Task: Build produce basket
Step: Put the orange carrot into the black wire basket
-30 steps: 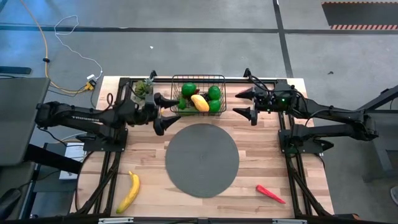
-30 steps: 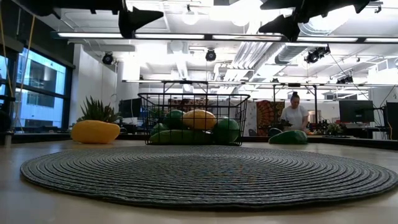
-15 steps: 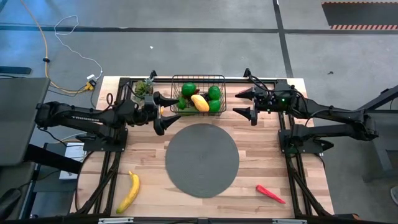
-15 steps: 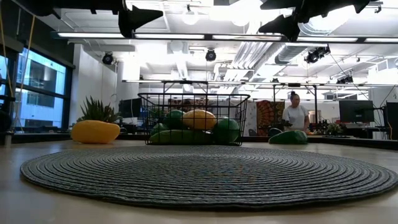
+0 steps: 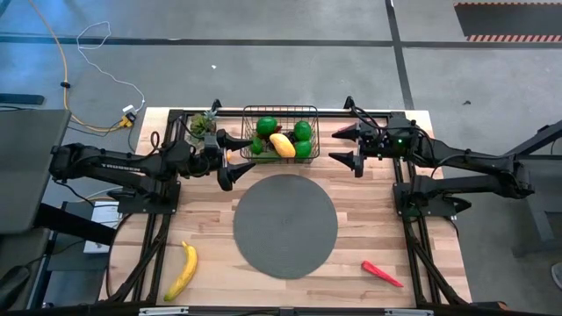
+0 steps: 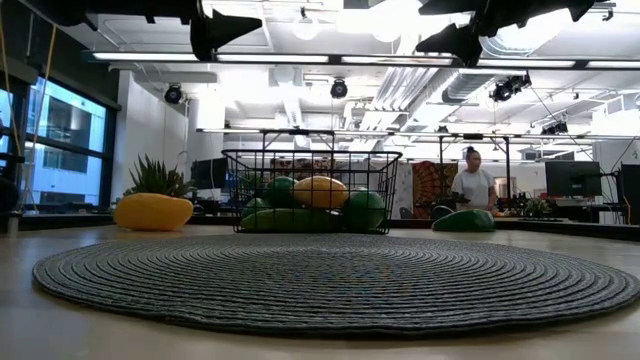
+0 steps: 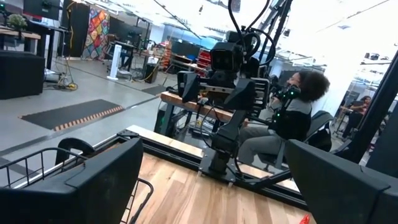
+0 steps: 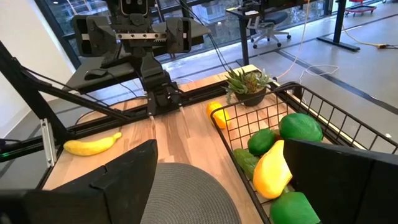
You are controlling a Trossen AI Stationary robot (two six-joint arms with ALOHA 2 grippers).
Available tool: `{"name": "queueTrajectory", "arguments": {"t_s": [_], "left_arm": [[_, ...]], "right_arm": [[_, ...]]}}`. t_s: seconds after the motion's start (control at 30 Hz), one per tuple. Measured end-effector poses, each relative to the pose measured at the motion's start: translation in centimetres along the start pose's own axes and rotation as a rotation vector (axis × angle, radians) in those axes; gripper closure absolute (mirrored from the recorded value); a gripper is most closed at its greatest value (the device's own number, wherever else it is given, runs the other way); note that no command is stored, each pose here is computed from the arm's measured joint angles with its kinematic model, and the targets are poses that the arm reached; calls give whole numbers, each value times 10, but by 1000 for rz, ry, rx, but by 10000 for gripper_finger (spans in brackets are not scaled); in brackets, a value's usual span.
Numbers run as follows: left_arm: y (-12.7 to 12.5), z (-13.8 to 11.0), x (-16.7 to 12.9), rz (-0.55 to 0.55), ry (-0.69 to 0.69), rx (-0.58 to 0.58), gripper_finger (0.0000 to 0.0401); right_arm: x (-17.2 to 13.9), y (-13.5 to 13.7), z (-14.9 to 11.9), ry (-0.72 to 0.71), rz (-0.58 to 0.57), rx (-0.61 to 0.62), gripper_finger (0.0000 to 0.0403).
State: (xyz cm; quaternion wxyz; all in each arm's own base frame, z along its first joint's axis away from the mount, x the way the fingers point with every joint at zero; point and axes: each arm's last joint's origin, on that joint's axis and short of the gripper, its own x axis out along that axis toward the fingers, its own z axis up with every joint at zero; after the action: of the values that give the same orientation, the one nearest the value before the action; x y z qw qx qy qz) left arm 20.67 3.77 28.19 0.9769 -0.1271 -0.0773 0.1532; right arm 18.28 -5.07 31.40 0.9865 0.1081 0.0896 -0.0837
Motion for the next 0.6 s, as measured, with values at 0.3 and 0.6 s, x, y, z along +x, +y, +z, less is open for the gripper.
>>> {"name": "queueTrajectory", "arguments": {"t_s": [0.3,0.6], "left_arm": [[0,0,0,0,0,0,18],[0,0,0,0,0,0,18]], "right_arm": [[0,3,0,20,86,115,73],[-5,48,-29,433,365,570,73]]}}
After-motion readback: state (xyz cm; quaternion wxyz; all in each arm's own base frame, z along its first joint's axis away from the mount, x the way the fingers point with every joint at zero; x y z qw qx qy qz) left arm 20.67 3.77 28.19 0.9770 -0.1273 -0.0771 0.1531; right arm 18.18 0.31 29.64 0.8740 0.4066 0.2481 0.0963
